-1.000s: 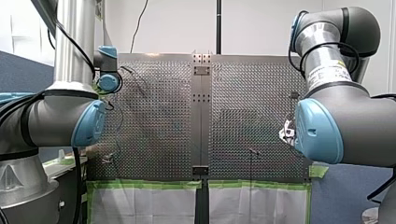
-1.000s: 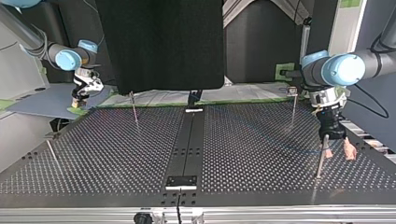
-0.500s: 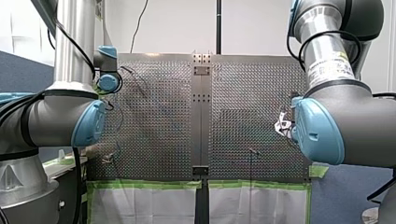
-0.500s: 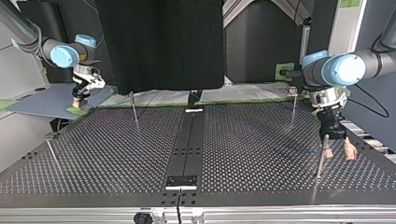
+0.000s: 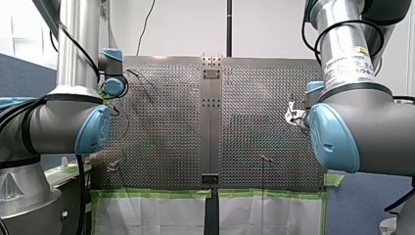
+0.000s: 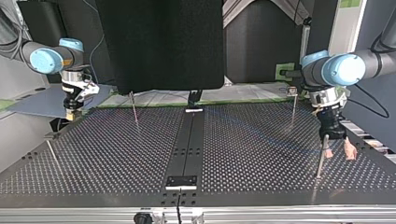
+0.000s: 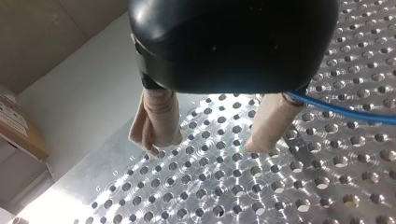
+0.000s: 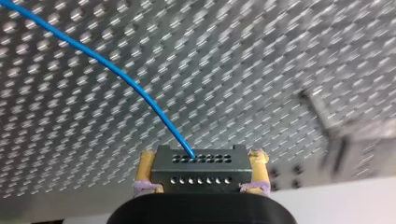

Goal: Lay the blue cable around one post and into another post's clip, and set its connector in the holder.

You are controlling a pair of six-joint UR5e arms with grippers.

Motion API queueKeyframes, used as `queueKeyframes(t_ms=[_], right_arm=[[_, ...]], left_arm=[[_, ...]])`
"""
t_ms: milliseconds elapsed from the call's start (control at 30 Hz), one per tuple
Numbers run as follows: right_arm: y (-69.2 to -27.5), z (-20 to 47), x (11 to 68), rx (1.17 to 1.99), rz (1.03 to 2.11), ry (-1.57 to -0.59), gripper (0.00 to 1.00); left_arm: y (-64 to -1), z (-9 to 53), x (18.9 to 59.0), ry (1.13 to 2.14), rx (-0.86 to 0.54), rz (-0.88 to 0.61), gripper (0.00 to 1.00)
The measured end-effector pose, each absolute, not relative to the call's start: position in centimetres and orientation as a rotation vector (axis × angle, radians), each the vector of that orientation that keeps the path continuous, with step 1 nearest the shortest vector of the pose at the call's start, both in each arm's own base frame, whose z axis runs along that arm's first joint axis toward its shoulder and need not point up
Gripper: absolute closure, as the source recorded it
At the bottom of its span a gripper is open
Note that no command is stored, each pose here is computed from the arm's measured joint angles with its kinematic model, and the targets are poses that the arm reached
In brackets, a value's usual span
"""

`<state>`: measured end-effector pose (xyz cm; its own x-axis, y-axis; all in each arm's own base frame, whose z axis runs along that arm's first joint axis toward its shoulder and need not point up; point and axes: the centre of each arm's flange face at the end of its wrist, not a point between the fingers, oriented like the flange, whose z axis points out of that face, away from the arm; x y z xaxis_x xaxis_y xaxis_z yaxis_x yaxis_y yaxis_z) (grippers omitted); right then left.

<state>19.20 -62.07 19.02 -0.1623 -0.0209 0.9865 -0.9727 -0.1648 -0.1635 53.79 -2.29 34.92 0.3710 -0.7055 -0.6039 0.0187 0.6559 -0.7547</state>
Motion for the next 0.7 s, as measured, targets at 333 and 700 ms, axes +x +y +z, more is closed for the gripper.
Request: queueKeyframes(t_ms=[333, 700], right_arm=[[-60.2, 22.8, 19.7, 1.345, 1.465, -1.190, 1.00], [-59.4, 27.9, 18.0, 1.312, 1.483, -1.148, 1.00]], left_arm=[[-2.2, 34.9, 53.8, 1.105, -0.739, -0.525, 0.00], [-2.2, 35.0, 53.8, 1.104, -0.739, -0.526, 0.00]])
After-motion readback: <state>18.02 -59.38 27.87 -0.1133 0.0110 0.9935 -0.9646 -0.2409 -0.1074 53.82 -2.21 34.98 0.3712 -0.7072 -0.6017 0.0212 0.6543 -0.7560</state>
